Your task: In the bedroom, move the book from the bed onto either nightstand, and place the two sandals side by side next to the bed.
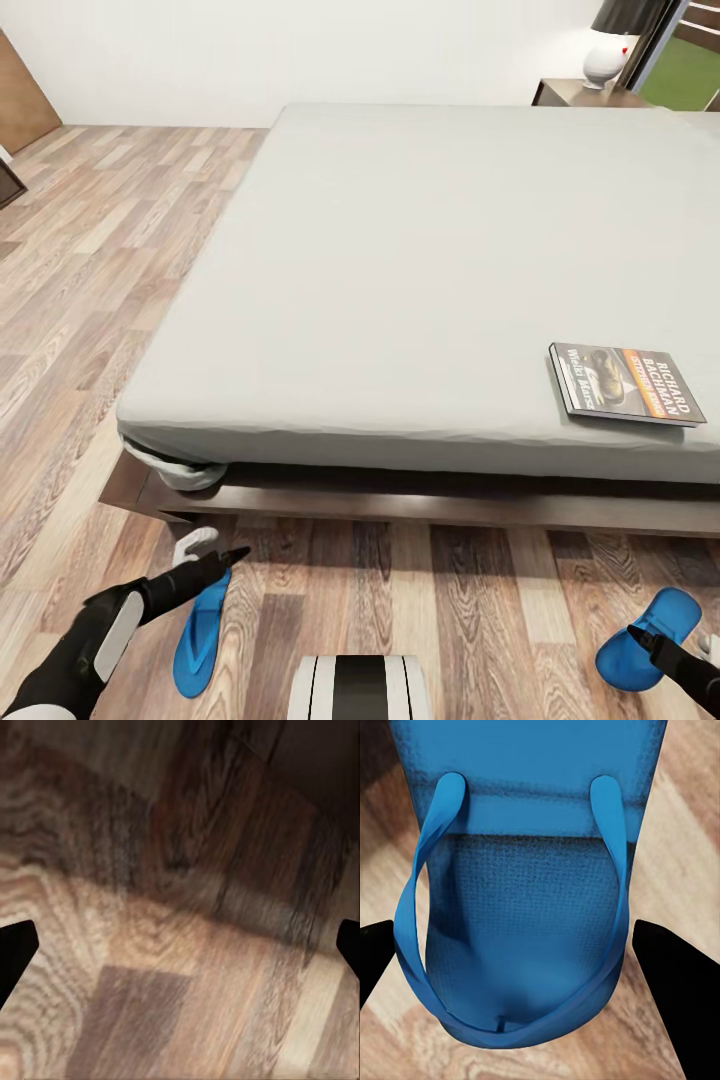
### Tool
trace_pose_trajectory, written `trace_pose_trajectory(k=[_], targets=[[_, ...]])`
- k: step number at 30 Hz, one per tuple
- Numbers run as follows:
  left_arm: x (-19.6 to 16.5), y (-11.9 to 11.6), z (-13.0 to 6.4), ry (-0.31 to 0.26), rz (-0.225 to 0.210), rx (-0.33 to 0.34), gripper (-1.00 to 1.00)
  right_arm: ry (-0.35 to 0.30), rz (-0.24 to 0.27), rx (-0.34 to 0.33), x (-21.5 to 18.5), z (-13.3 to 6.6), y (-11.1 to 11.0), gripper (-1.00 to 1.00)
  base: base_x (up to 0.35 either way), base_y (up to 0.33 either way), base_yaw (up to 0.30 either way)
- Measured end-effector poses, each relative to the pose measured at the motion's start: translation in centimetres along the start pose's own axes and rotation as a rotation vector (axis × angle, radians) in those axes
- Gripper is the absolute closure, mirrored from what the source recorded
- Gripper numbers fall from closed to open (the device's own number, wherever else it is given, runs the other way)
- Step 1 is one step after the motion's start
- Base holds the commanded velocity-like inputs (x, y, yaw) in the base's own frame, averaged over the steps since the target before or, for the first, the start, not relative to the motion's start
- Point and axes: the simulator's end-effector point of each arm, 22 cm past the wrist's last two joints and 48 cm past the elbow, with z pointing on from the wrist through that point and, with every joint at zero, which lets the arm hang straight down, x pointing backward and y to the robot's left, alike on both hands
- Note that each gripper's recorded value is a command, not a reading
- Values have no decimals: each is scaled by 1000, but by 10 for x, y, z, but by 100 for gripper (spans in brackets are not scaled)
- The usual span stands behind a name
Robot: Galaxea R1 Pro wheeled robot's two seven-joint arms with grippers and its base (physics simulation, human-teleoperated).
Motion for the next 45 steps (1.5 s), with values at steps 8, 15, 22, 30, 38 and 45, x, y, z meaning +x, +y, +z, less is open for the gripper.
trace_pose_trajectory(k=[8,15,22,30,38,45], targets=[[-17,11,-11,-54,-42,2,-100,7,-1,14,0,0,-3,100,0,0,0],[-22,16,-15,-74,-59,-5,-100,5,-31,165,-5,-3,-26,100,0,0,0],[-22,17,-15,-73,-58,-7,-100,-112,-348,418,-53,-23,-49,100,0,0,0],[-21,17,-14,-71,-55,-8,-100,-5,-423,3,-23,-7,55,100,0,0,0],[-21,17,-14,-71,-55,-8,-100,107,-426,-251,12,-16,104,100,0,6,0],[-22,16,-14,-74,-54,-7,-100,129,-490,-217,16,-14,93,100,-1,215,0]])
